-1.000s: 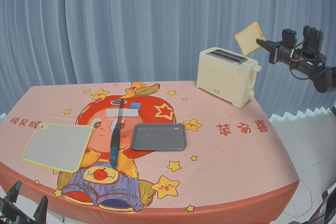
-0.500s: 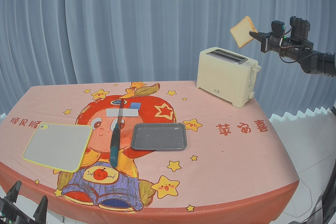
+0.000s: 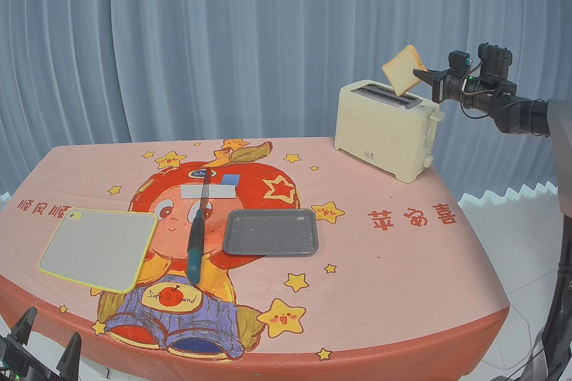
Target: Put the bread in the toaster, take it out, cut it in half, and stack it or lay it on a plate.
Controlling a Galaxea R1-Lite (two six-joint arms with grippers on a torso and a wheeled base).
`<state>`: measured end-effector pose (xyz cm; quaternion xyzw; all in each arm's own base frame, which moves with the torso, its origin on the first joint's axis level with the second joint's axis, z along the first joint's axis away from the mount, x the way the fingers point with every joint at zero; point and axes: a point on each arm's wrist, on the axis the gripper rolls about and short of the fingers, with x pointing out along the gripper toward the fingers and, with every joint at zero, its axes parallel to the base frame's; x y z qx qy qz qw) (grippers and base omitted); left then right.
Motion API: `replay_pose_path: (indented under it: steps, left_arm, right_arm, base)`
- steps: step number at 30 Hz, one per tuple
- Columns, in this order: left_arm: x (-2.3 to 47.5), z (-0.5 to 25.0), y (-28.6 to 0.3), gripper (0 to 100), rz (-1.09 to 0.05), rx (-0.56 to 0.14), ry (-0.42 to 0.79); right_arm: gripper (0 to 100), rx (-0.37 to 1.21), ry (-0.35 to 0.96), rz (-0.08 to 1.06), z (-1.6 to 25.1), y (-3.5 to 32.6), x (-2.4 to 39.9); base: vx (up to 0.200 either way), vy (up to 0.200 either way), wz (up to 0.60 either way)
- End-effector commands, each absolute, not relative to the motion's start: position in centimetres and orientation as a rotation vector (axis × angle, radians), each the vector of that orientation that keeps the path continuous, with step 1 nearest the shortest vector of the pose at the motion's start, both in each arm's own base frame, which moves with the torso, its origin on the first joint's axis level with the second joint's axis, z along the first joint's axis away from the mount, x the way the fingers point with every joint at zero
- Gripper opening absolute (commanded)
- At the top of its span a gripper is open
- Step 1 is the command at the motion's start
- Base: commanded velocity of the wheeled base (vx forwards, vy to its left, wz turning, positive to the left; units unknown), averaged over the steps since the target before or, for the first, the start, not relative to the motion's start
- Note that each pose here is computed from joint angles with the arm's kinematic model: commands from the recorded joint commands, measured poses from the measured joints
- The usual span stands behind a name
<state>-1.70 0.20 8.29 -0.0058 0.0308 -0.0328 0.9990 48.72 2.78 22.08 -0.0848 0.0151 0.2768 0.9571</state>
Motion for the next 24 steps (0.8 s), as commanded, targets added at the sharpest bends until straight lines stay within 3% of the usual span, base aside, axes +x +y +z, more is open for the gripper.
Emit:
replay_pose_path:
  steps: [1, 24]
  left_arm:
    - [-1.6, 7.8, 0.2, 100, -0.065, -0.011, 0.08]
    - [-1.6, 7.8, 0.2, 100, -0.065, -0.011, 0.08]
  right_arm:
    - [0, -0.17, 0.042, 0.567, 21.5, 3.0, 48.9]
    - [0, -0.185, 0.092, 0.572, 19.9, 2.9, 48.6]
  base:
    - [0.0, 0.0, 0.0]
    - [0.0, 0.0, 0.0]
